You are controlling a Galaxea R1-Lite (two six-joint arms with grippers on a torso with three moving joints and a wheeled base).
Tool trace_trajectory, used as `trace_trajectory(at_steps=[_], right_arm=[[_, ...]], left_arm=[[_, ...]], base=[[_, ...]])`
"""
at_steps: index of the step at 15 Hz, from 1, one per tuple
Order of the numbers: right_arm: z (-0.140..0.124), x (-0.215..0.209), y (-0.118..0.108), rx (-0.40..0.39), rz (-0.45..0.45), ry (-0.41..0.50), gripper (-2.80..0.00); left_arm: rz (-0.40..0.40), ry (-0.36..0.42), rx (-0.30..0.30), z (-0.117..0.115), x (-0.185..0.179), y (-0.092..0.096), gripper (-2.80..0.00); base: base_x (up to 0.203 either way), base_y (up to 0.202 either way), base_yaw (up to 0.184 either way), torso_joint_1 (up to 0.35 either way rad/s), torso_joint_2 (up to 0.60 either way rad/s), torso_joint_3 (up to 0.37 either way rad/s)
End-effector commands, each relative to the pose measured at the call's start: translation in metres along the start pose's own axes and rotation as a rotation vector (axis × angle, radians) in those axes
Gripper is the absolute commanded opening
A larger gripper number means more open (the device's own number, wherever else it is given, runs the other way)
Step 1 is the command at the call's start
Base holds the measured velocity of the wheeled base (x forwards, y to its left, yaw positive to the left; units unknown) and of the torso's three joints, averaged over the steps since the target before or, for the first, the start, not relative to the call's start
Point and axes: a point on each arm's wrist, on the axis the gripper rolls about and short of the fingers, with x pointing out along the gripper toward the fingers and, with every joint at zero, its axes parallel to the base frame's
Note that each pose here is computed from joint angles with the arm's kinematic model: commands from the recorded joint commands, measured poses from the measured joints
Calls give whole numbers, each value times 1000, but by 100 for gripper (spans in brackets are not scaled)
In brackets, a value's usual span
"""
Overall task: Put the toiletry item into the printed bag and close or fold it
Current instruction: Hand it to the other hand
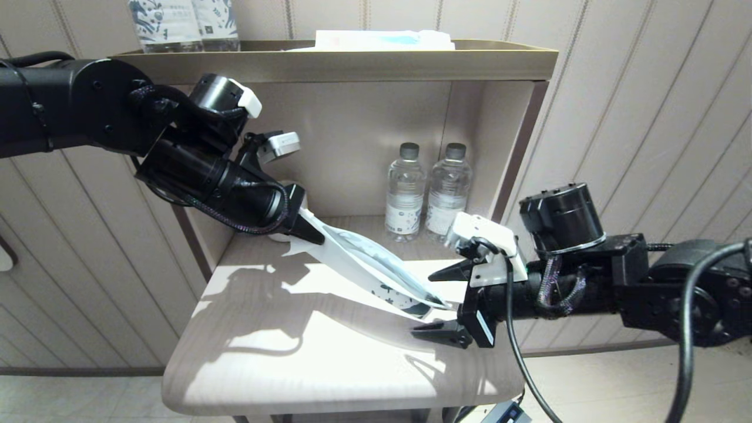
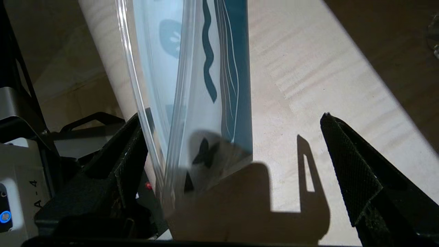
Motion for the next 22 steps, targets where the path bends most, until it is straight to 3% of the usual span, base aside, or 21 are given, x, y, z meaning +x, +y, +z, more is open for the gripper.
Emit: trace_trajectory(at_steps=[1,8,9,19,22], right_arm=[[3,15,-2,-9,18,4,0],[11,24,0,9,-3,1,0],[10,24,0,8,-2,2,-280],[12,13,0,8,-21,-10,-280],[11,6,4,4,-21,-14,-280]], left_arm=[[-3,8,-4,-1,1,0,-280],[-6,12,-1,-1,2,-1,-280],[-7,12,-1,-1,2,-1,-280],[-34,28,-1,-4,6,1,-280],[-34,58,34,-8,13,5,-280]], base=[[0,0,0,0,0,0],[0,0,0,0,0,0],[0,0,0,0,0,0],[0,0,0,0,0,0],[0,0,0,0,0,0]])
